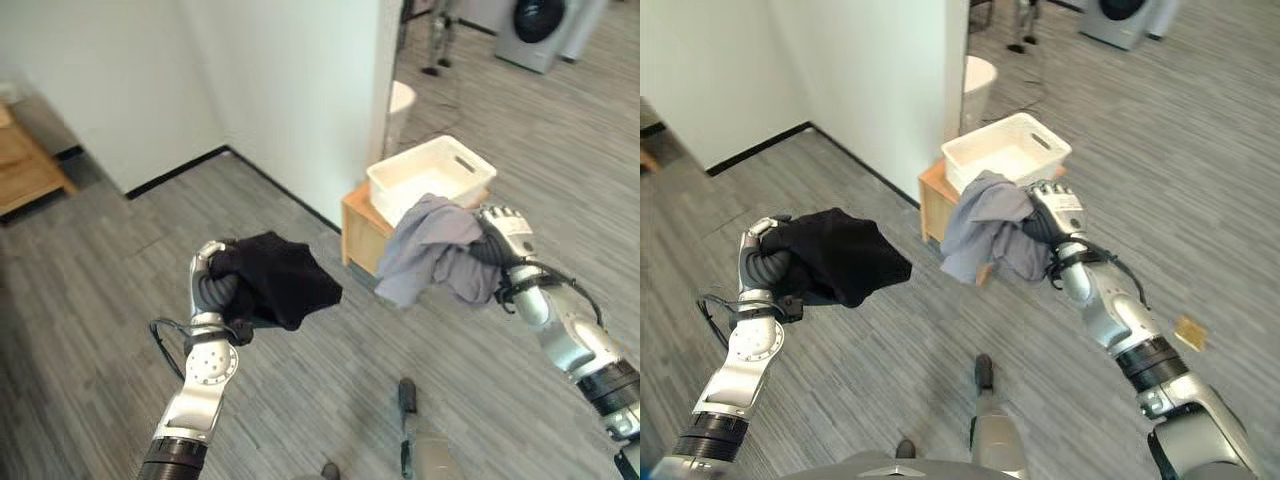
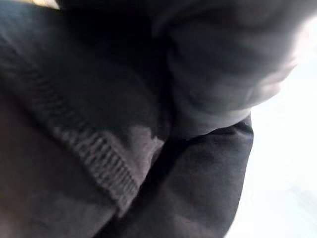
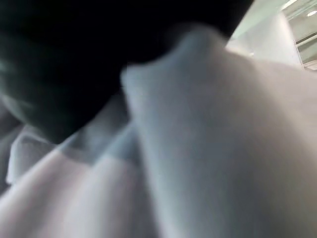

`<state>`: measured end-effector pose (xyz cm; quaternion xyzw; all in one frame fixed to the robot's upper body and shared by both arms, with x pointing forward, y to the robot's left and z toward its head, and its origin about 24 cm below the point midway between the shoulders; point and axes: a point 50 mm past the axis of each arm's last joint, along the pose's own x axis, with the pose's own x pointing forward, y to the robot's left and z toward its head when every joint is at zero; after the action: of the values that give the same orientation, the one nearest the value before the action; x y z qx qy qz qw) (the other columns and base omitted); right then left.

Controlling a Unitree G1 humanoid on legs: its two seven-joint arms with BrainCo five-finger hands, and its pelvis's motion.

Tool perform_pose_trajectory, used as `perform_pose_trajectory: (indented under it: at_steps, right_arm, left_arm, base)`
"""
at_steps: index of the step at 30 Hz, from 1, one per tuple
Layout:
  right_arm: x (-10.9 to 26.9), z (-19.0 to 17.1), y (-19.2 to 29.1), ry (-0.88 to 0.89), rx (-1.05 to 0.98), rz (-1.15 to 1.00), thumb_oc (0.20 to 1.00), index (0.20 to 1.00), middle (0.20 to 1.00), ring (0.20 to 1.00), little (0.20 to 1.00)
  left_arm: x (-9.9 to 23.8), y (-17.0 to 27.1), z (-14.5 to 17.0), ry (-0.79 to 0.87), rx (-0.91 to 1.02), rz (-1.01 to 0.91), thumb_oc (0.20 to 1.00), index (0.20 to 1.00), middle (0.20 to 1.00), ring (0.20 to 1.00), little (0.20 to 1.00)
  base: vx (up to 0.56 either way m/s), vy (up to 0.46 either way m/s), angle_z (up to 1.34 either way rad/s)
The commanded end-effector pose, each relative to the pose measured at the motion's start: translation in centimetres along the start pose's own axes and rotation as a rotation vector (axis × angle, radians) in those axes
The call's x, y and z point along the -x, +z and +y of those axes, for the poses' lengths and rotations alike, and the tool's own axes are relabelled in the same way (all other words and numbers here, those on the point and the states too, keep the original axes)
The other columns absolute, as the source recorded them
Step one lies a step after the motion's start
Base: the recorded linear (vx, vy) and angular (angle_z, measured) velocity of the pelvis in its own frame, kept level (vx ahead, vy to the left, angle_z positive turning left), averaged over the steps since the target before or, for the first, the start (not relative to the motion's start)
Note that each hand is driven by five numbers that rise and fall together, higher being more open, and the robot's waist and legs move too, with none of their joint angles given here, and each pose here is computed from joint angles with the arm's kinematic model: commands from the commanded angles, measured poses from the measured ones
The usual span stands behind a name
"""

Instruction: Pick up bed clothes into laundry basket.

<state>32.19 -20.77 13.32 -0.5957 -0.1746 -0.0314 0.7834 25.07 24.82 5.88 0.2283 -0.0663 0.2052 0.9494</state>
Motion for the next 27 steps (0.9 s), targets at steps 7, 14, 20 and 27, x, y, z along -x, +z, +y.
perform_pose_trajectory:
  at_steps: [7,14,20,27]
  right_arm:
    - [-2.9,-8.0,-1.5,-0.264,0.172,-0.001,0.200,0.200,0.200,0.200,0.200]
    - [-3.0,-9.8,-5.3,-0.228,0.332,0.144,0.200,0.200,0.200,0.200,0.200]
    - [-2.8,-9.1,-9.3,-0.149,0.386,0.340,0.200,0.200,0.200,0.200,0.200]
    - [-4.2,-11.6,-10.8,-0.184,0.410,0.446,0.200,0.200,0.200,0.200,0.200]
  left_arm:
    - [0.1,3.0,-0.3,-0.060,0.087,-0.159,0.200,0.200,0.200,0.200,0.200]
    - [0.3,2.0,0.1,-0.116,0.026,-0.130,0.200,0.200,0.200,0.200,0.200]
    - [-0.1,1.9,0.1,-0.169,-0.022,-0.134,0.200,0.200,0.200,0.200,0.200]
    - [-1.3,2.7,0.8,-0.159,-0.039,-0.187,0.200,0.200,0.200,0.200,0.200]
  base:
    - [0.25,-0.252,0.77]
    - [0.18,-0.057,0.41]
    - [0.10,-0.001,-0.05]
    - [0.17,-0.159,0.39]
